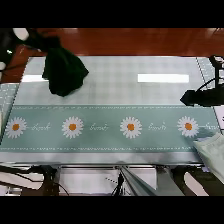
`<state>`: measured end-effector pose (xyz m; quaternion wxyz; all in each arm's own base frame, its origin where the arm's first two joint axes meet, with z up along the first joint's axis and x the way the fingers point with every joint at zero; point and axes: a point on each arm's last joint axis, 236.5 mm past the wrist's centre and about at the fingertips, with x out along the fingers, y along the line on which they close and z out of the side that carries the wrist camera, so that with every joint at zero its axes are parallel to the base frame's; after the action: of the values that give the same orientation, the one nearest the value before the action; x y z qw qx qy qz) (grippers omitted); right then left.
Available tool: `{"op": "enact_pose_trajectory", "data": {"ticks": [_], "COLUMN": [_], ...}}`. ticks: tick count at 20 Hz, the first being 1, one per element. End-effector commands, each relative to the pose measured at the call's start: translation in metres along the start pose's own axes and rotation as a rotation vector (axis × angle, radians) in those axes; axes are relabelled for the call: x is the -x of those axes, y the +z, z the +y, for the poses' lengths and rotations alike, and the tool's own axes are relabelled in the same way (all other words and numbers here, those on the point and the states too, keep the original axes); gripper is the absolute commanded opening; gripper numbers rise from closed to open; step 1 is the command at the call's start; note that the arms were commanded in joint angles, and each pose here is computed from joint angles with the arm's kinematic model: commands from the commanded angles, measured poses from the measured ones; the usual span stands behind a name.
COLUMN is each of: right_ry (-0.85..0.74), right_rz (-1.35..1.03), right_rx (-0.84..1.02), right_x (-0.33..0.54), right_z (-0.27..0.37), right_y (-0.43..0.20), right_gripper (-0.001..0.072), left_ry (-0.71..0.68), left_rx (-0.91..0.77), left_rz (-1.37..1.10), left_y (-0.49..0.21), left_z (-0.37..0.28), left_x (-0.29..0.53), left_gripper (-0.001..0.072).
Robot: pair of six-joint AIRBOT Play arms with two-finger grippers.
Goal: Fold the shirts.
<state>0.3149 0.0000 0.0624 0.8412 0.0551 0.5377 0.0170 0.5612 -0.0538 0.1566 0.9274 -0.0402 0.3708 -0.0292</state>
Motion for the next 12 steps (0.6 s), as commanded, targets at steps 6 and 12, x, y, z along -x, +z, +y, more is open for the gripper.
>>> {"op": "enact_pose_trajectory", "data": {"ticks": [6, 12], "right_ry": [-0.128, -0.266], "right_rz": [0.057, 0.189], "right_rx": [0.049, 0.085], "right_x": [0.003, 0.013], "right_z": [-0.030, -0.063], "right_y": [-0.013, -0.041], "right_gripper": [0.0474, 0.0474], "left_ry": [-0.248, -0.466], "left_rx": [-0.092, -0.175], "left_rz": [-0.638, -0.663], "left_y": [0.105, 0.072], "left_z": [-0.093, -0.161], "left_x": [0.344, 0.404], "left_gripper": [0.0034, 0.0035]}}
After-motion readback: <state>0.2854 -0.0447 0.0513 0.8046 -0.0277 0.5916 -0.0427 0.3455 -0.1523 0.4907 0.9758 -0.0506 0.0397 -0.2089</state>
